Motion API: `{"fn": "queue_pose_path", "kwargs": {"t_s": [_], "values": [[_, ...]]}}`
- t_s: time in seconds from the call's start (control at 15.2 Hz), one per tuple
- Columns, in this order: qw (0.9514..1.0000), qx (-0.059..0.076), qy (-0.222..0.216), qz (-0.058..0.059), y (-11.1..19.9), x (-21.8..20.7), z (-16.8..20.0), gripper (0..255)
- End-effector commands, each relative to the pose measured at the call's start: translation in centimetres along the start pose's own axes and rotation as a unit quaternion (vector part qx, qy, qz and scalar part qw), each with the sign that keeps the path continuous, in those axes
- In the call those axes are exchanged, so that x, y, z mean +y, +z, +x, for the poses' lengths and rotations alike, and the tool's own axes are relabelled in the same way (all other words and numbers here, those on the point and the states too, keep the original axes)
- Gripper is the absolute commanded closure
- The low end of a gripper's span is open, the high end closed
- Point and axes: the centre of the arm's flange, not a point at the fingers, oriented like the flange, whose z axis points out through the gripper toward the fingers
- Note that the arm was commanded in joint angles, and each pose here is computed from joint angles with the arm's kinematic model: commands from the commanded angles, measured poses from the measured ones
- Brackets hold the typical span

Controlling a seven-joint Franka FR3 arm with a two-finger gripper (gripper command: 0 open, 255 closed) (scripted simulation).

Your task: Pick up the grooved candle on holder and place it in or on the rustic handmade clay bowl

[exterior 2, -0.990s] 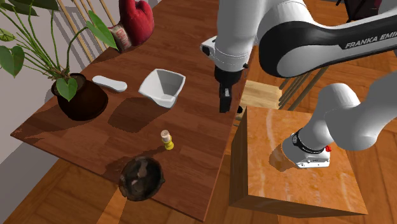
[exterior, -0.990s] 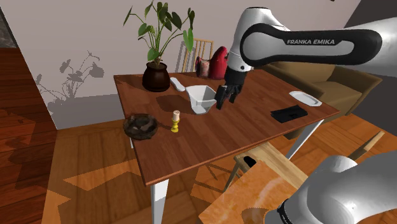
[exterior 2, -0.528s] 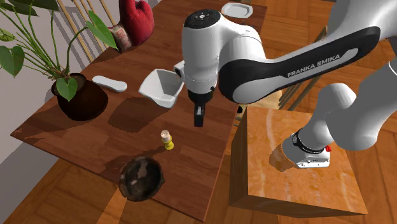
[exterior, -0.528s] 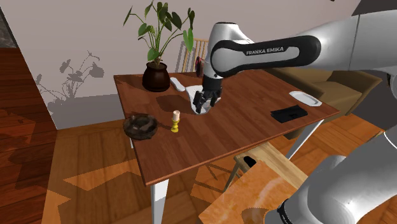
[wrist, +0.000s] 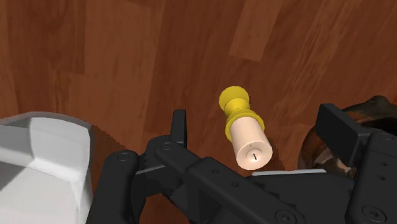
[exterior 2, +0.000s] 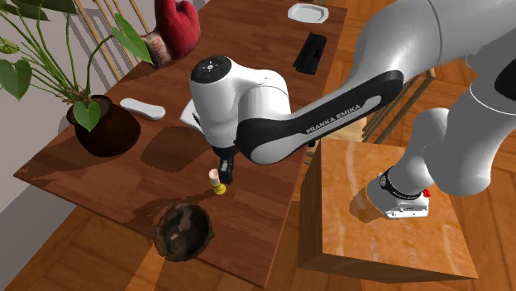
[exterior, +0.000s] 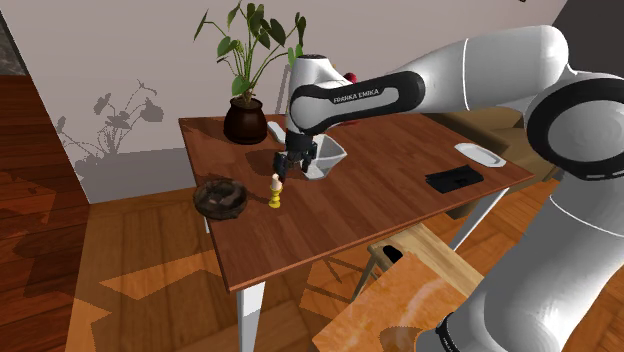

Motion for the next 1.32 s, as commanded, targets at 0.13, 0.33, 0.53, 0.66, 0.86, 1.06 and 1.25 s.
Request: {"fn": "queue_pose_path", "kwargs": {"t_s": [0.13,0.33,0.53,0.66,0.86,1.06,1.25], "values": [[1.0,0.0,0.001,-0.002,2.7,-1.5,3.6,0],[1.0,0.0,0.001,-0.002,4.3,-1.5,3.6,0],[1.0,0.0,0.001,-0.002,5.8,-1.5,3.6,0],[1.0,0.0,0.001,-0.002,6.7,-1.5,3.6,0],[1.0,0.0,0.001,-0.002,6.7,-1.5,3.6,0],[1.0,0.0,0.001,-0.002,6.7,-1.5,3.6,0],[1.0,0.0,0.001,-0.002,6.7,-1.5,3.6,255]]}}
